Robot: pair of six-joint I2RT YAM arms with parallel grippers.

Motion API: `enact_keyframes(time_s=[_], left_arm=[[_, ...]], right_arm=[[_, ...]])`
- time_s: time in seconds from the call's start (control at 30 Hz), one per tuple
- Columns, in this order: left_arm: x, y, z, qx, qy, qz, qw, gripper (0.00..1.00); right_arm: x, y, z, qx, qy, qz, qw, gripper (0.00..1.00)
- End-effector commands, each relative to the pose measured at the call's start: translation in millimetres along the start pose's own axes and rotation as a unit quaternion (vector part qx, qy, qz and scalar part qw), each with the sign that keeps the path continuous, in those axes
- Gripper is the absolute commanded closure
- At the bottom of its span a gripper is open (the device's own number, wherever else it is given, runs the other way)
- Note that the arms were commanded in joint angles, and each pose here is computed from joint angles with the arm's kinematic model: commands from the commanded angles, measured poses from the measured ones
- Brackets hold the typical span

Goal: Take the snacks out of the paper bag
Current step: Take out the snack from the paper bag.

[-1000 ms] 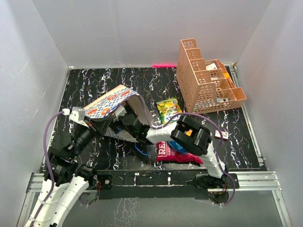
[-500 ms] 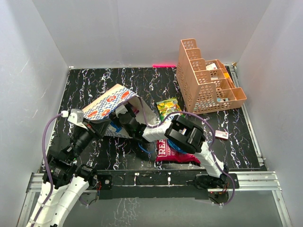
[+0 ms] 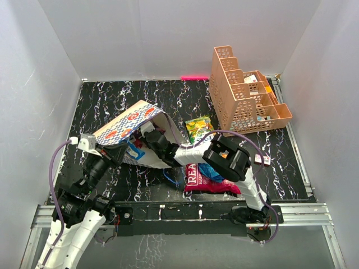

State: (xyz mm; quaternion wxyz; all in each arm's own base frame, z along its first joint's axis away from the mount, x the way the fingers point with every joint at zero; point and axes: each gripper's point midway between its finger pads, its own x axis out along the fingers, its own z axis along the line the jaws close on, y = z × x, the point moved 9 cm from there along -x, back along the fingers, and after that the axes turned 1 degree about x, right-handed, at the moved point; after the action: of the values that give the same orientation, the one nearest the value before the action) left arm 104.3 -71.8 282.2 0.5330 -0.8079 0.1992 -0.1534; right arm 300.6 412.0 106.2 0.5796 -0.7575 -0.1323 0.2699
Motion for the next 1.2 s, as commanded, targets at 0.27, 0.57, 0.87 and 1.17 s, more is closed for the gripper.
enact_keyframes(time_s=[0.27, 0.57, 0.87, 1.17], left_arm=[[7, -6, -3, 0.002, 0.012, -0.01, 1.0, 1.0], [8, -13, -5, 0.016, 0.014, -0.016, 1.0, 1.0], [14, -15, -4, 0.017, 0.01, -0.016, 1.0, 1.0], [25, -40, -2, 0.026, -0.044, -0.04, 0.998, 1.0]], right_arm=[[-46, -76, -18, 0.126, -0.099, -0.087, 0.983, 0.92], [-69, -98, -20, 0.159, -0.137, -0.104, 0.972, 0.92], [-117, -123, -32, 0.177, -0.184, -0.089, 0.963, 0.92], [-163, -130, -49, 0.206, -0.188, -0.046, 0.959, 0.92]])
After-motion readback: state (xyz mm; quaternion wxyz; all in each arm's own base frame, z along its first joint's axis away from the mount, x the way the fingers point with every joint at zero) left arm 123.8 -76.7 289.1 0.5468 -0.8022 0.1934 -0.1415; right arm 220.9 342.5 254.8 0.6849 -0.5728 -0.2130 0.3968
